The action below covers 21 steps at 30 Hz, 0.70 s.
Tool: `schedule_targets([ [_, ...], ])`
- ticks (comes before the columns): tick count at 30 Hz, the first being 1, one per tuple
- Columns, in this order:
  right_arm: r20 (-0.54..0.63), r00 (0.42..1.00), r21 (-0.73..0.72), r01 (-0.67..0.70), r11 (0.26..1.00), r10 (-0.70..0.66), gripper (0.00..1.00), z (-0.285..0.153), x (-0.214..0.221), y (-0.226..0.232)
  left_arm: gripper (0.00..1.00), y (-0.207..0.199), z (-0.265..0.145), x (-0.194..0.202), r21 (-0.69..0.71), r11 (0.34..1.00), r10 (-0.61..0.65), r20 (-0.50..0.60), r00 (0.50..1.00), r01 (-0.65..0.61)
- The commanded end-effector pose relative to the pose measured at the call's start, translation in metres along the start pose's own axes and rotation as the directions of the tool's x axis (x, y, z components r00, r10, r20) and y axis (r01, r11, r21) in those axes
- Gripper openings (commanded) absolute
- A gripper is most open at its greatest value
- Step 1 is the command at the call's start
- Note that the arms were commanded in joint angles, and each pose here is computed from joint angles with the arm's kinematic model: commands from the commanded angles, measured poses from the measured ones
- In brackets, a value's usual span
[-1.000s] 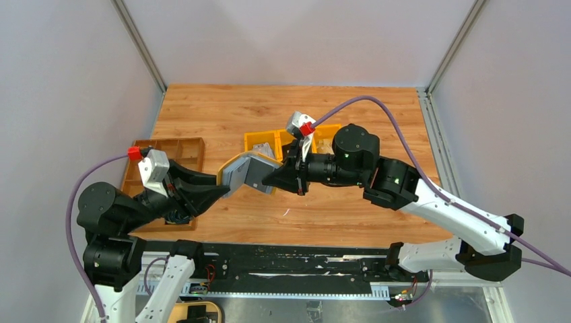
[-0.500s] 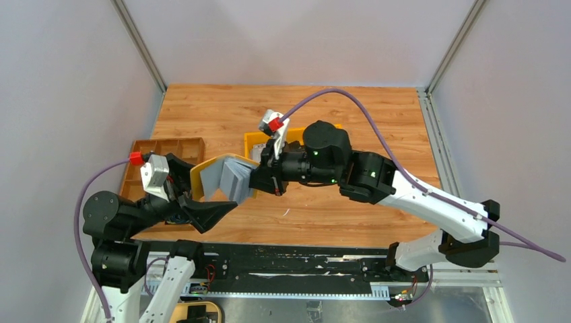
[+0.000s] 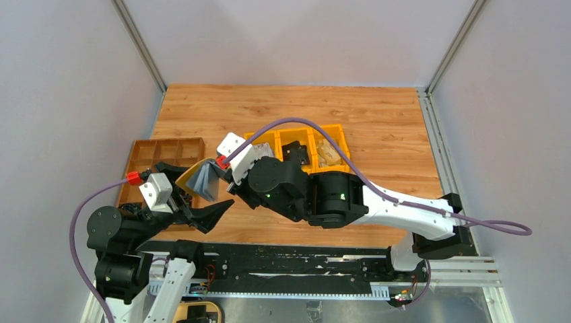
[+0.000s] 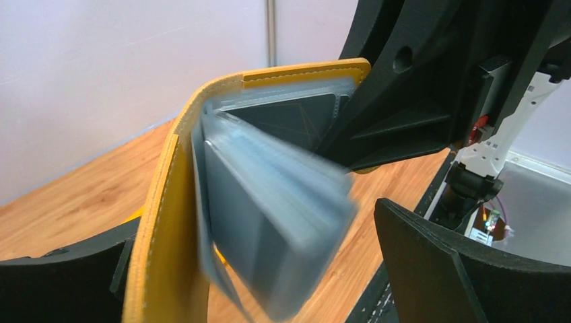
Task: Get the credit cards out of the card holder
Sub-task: Remove the credit card from the card holder.
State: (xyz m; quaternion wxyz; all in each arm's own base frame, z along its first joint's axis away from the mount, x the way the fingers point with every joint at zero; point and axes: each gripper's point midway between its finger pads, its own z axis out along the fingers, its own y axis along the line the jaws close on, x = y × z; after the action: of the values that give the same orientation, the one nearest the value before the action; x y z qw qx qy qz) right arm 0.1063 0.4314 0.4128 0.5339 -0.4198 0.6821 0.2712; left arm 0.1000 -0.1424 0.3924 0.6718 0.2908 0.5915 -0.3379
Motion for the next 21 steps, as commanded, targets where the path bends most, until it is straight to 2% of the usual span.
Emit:
schedule_targets([
  [1,0.035,0.994,0.167,0.093,0.982,-0.100,0.00,-0.009,-0.021,-0.024,1.00,0.001,-0.001,0.004,0.002,0.999,0.037,0.000,0.999,-0.037],
  [4,0.038,0.993,0.164,0.102,0.981,-0.109,0.00,-0.009,-0.024,-0.022,0.97,0.002,-0.002,0.007,-0.004,0.999,0.049,-0.007,0.999,-0.049],
  [7,0.053,0.993,0.155,0.095,0.983,-0.104,0.00,-0.014,-0.026,-0.024,0.89,0.007,-0.006,0.008,-0.035,0.994,0.105,-0.030,0.994,-0.106],
  [9,0.069,0.993,0.128,0.089,0.988,-0.098,0.00,-0.020,-0.026,-0.022,0.79,0.014,-0.008,0.006,-0.079,0.989,0.123,-0.046,0.991,-0.126],
  [13,0.089,0.993,0.074,0.072,0.995,-0.078,0.00,-0.028,-0.023,-0.020,0.52,0.019,-0.010,-0.004,-0.112,0.981,0.153,-0.053,0.987,-0.158],
  [15,0.095,0.994,0.031,0.047,0.998,-0.050,0.00,-0.032,-0.020,-0.021,0.44,0.016,-0.010,-0.011,-0.107,0.983,0.146,-0.035,0.989,-0.149],
  [17,0.099,0.995,-0.007,0.006,1.000,-0.006,0.00,-0.035,-0.016,-0.021,0.40,0.015,-0.008,-0.016,-0.106,0.987,0.116,-0.021,0.993,-0.118],
  [21,0.114,0.992,-0.128,-0.044,0.991,0.059,0.00,-0.040,-0.014,-0.016,0.38,0.014,-0.005,-0.021,-0.098,0.992,0.079,-0.014,0.997,-0.080],
])
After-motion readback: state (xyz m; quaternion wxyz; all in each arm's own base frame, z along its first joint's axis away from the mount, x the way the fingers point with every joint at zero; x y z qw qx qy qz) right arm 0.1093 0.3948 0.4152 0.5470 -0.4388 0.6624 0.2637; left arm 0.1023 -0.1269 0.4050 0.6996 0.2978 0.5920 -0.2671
